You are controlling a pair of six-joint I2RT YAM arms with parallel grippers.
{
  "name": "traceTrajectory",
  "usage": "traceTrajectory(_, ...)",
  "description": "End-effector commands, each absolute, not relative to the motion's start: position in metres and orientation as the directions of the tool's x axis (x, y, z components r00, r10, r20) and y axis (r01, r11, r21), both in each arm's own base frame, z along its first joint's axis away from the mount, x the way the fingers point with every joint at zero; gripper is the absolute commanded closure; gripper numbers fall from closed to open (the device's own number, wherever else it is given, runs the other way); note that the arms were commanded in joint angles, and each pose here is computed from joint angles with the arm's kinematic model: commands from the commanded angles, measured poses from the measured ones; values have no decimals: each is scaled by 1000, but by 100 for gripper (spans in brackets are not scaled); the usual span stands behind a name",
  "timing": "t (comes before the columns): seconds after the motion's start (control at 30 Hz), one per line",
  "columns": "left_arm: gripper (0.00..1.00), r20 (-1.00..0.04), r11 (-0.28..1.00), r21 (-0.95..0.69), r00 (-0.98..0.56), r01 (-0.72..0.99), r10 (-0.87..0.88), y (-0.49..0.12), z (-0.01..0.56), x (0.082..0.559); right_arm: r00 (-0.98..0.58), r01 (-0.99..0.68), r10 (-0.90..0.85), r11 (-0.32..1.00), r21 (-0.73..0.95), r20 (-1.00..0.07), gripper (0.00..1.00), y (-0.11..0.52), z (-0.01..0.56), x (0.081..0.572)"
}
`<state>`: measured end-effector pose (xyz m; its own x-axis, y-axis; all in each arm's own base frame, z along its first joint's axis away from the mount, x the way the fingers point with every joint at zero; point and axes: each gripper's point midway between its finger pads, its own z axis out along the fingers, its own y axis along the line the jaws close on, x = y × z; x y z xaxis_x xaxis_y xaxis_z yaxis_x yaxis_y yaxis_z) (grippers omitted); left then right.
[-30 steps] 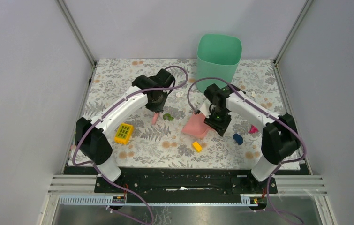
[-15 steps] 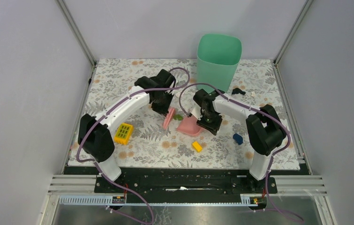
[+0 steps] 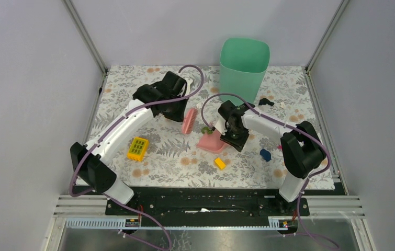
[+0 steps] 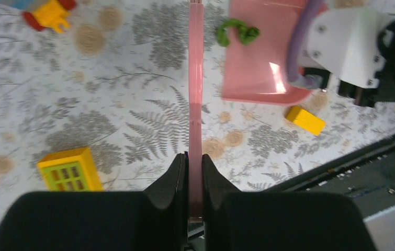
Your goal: Sweep away the paper scraps from the table
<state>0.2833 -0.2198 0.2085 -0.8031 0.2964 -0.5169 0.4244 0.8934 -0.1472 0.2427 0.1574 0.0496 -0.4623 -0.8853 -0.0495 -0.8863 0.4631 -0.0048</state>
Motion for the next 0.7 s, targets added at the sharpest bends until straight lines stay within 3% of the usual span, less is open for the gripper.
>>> traceTrajectory(0.0, 100, -594, 937, 53, -744, 346, 308, -184, 240, 308, -458, -884, -886, 462, -66, -71, 100, 150, 58, 242)
traceTrajectory(0.23, 100, -628, 950, 157, -715, 269, 306, -188, 241, 365, -481, -873, -873, 485, -45, -78, 100, 150, 57, 234)
traceTrajectory(0.5, 100, -690, 923, 147, -632, 355, 353, -239, 221, 429, -500, -862, -864, 504, -63, -62, 100, 139, 57, 231)
traceTrajectory(0.67, 100, -656, 900, 195, -630, 391, 416, -251, 191, 453, -533, -843, -845, 534, -57, -38, 100, 129, 55, 230)
